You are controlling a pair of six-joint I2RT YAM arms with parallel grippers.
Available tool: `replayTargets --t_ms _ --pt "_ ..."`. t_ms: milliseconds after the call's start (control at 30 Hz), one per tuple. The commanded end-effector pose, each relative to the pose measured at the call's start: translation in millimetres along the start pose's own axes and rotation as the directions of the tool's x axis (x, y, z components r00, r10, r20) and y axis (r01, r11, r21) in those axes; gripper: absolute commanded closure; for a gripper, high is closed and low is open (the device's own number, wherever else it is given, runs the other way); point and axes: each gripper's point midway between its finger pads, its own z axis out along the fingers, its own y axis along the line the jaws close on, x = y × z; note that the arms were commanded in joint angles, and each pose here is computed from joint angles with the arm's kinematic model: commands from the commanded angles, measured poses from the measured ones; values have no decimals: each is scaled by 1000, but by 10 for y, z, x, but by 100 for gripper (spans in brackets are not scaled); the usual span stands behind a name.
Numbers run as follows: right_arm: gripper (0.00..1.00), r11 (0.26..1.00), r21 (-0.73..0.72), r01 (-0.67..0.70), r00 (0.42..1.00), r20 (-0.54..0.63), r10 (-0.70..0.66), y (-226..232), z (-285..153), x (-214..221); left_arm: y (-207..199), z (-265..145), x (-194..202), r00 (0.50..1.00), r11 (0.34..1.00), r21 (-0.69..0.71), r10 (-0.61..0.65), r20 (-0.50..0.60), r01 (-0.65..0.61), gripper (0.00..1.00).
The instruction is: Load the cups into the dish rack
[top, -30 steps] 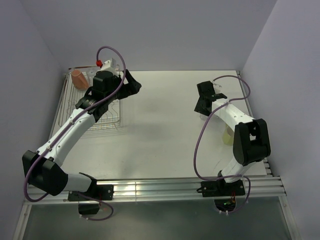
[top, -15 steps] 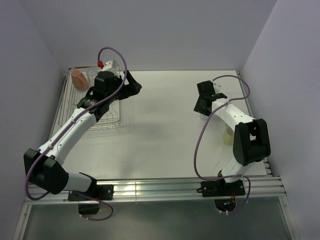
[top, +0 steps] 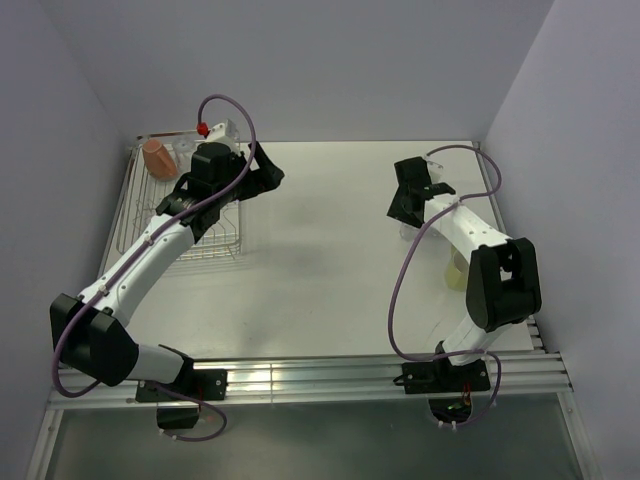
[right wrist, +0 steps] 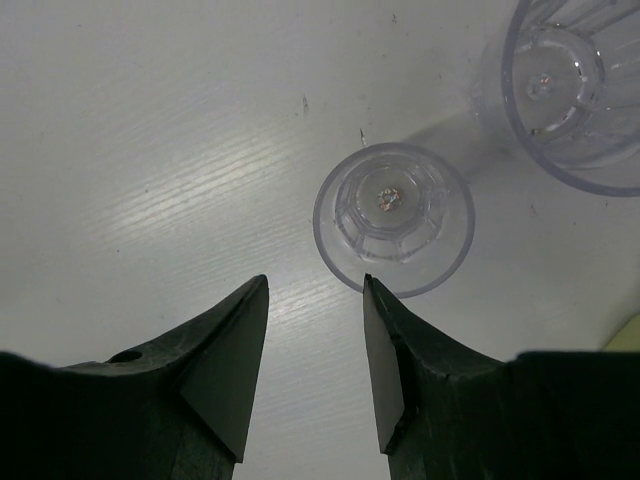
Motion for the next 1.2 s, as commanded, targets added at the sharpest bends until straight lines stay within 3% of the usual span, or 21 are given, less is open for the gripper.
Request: replayTargets --t_ms 0,667,733,767,967,1000,1167 --pt "49 1000 -7 -26 997 76 27 74 -52 -281 -93 6 -51 1000 999 39 -2 21 1 7" --pt "53 999 51 -6 999 33 4 46 265 -151 -78 34 -16 1000 999 33 -4 10 3 7" --pt "61 999 47 -7 1000 30 6 54 279 -139 -73 44 -7 1000 1000 31 -5 8 5 7" --pt "72 999 43 -5 1000 26 4 58 283 -124 -78 43 -3 1000 999 32 -5 7 4 7" --pt "90 1000 25 0 1000 11 0 88 301 -87 -85 49 25 1000 999 33 -7 1 7 7" --pt "99 1000 14 -1 1000 6 1 107 290 -82 -96 42 22 1000 999 35 -10 1 10 7" --pt "100 995 -98 1 1000 26 1 329 -3 -175 -162 -13 16 1000 998 63 -26 2 25 7"
